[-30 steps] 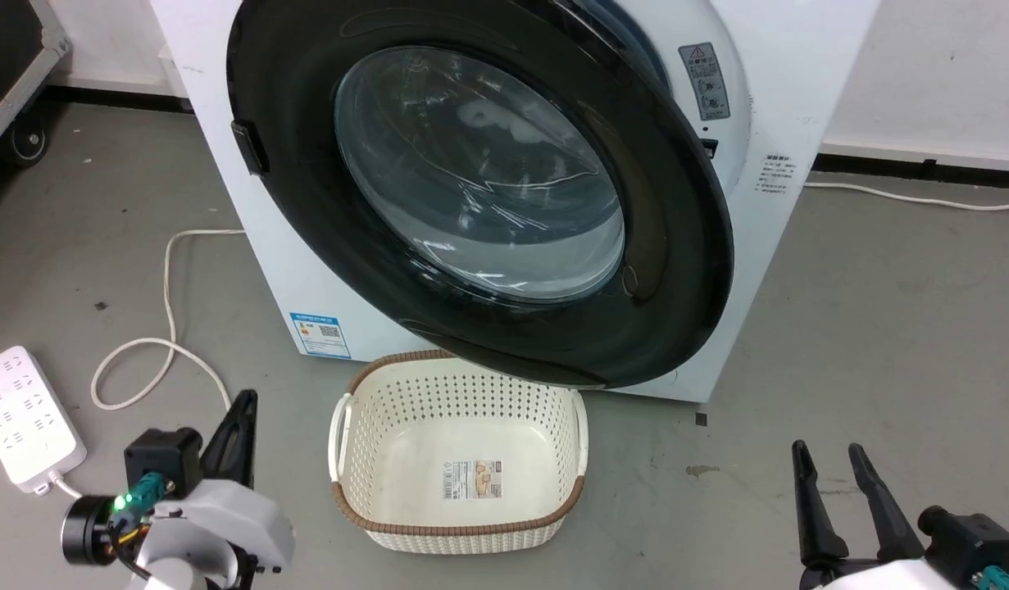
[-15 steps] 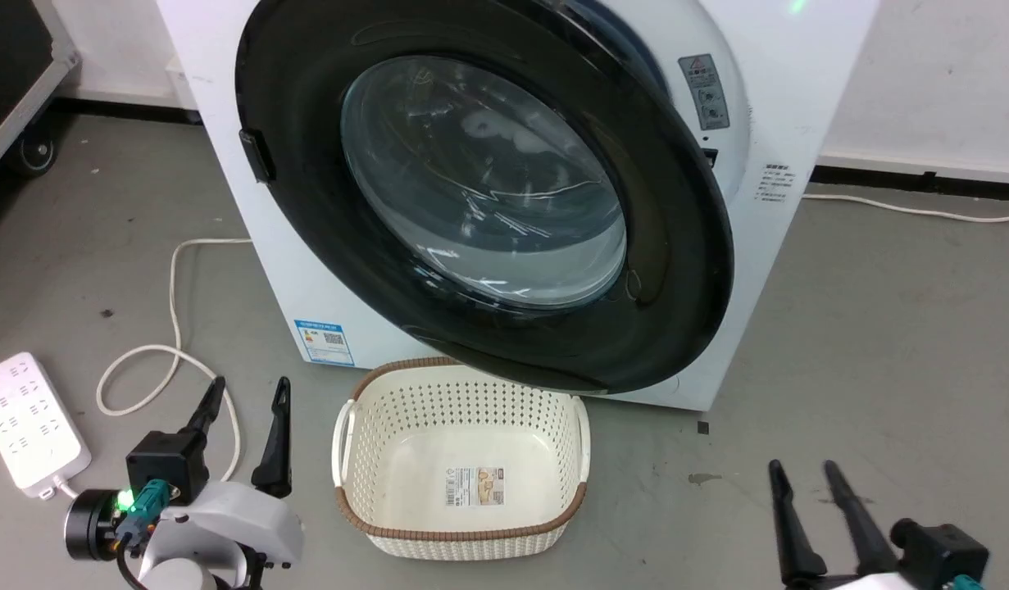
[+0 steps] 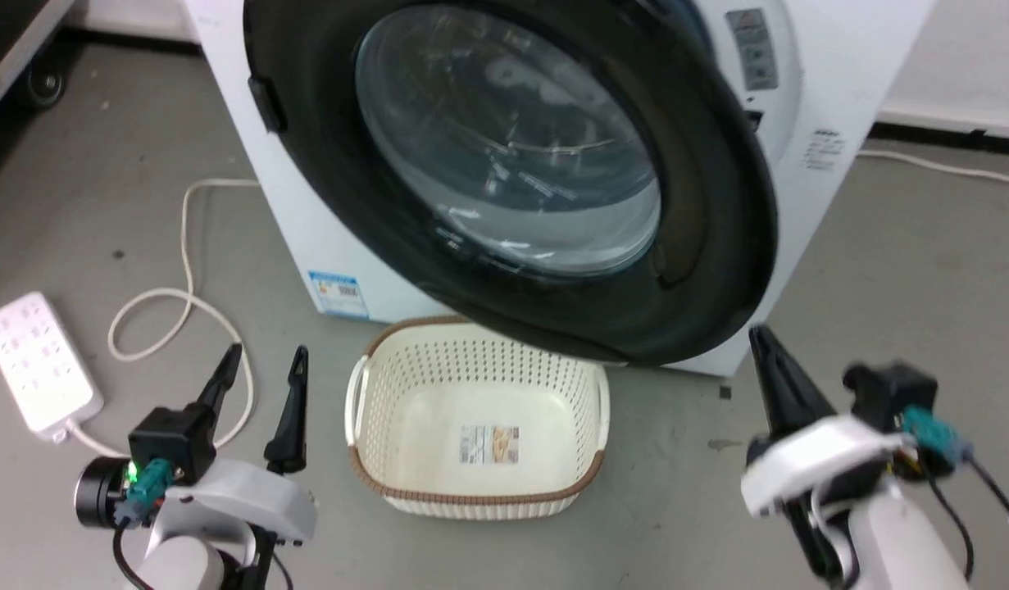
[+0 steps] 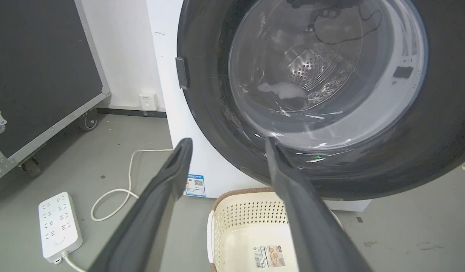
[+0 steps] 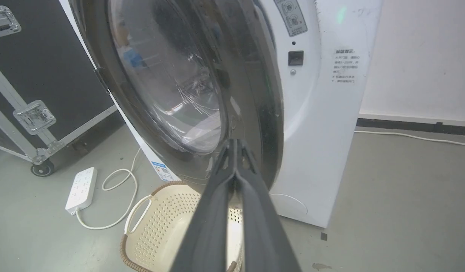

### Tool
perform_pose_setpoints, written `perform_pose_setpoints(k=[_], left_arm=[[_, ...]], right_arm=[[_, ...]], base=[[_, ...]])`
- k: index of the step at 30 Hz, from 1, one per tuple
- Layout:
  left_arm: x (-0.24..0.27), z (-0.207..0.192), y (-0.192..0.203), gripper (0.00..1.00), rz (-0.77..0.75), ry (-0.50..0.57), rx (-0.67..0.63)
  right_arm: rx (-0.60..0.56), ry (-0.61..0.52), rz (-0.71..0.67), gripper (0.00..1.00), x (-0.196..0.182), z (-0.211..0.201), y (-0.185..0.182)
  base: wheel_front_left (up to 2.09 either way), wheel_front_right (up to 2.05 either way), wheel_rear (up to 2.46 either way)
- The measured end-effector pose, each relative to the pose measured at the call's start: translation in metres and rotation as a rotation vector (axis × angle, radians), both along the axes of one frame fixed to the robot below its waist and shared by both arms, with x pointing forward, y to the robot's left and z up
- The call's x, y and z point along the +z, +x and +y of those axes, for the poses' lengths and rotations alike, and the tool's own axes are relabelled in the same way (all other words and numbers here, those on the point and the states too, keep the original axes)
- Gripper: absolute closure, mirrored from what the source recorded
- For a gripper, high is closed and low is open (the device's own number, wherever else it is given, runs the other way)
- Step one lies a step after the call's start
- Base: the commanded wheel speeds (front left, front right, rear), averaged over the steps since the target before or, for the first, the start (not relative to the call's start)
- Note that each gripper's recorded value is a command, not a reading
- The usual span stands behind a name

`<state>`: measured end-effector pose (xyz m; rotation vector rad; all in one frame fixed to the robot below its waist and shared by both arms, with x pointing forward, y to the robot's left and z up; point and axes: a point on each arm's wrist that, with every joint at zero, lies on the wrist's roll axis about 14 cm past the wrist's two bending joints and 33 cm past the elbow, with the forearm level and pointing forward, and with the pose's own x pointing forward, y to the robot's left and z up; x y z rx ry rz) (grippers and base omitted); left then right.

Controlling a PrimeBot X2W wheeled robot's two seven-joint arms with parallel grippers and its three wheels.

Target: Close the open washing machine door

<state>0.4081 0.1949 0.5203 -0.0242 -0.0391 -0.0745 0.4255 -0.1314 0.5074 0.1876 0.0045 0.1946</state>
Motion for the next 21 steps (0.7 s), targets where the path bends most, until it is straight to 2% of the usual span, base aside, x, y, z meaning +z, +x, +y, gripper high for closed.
perform_pose_setpoints(k=[9, 21], left_arm=[[-0.014, 0.013, 0.010, 0.00, 0.041, -0.019, 0.034], [-0.030, 0.022, 0.021, 0.00, 0.075, -0.028, 0.053]], right_arm=[[0.011, -0.046, 0.044, 1.00, -0.015, 0.007, 0.052], [-0.094, -0.081, 0.021, 1.00, -0.014, -0.018, 0.106]], base=[[0.00, 0.00, 0.00], [0.00, 0.00, 0.00]])
